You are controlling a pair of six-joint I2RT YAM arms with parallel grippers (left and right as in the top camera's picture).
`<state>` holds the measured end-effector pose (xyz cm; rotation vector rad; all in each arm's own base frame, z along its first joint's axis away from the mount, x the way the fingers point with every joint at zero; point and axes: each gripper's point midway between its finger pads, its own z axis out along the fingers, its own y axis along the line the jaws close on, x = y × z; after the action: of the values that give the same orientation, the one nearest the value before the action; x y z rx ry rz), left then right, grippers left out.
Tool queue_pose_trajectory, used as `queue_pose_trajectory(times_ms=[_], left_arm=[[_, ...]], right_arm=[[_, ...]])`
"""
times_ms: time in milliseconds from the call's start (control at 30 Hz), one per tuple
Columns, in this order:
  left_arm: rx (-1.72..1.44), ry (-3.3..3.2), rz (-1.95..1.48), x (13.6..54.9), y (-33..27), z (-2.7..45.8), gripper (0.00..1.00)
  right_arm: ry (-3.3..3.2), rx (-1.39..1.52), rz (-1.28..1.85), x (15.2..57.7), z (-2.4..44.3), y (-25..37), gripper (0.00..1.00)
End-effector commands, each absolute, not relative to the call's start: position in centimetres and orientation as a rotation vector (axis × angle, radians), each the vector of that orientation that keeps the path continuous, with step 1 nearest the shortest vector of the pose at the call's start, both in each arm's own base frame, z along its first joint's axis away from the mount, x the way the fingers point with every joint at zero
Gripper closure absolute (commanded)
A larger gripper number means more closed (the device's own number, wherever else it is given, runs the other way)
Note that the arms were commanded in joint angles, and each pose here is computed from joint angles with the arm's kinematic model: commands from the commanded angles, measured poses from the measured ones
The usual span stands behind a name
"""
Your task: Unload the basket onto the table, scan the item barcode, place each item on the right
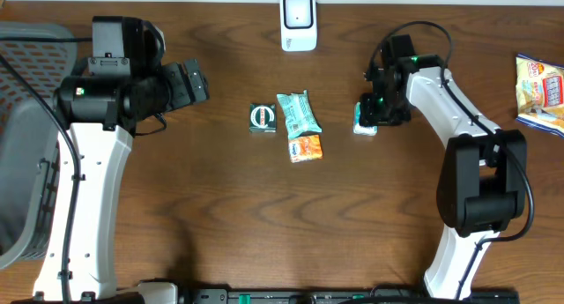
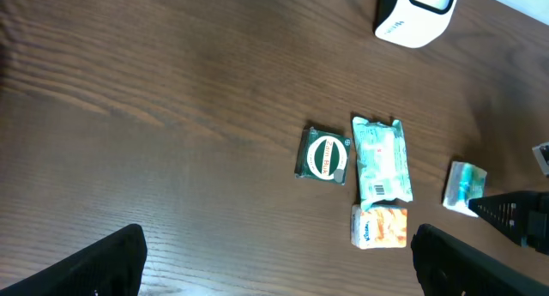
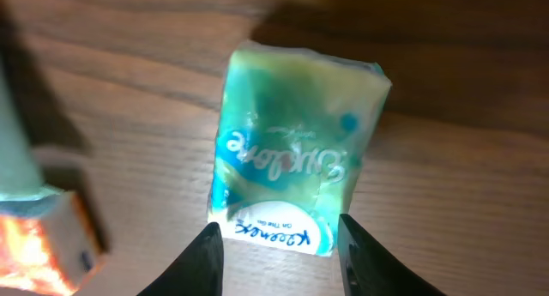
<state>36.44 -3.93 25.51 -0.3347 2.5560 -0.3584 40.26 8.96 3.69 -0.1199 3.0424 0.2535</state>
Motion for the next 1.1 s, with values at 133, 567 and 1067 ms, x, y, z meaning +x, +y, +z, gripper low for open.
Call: queue_pose_trajectory(times_ms=[133, 567, 1067], left_arm=[[-0.333, 2.556, -0.35, 36.5, -3.7, 25.5, 0.02], [-0.333, 2.556, -0.35, 36.5, -3.7, 25.5, 0.02], [-0.333, 2.556, -0.35, 36.5, -3.7, 25.5, 0.02]], right_arm=[[3.013, -0.088, 0.193, 41.9, 7.5, 8.6, 0.56], [2.894, 0.022, -0.205, 42.5, 4.8, 9.8, 0.57], [2.828, 0.01, -0.259, 41.1, 0.0, 11.1, 0.6]])
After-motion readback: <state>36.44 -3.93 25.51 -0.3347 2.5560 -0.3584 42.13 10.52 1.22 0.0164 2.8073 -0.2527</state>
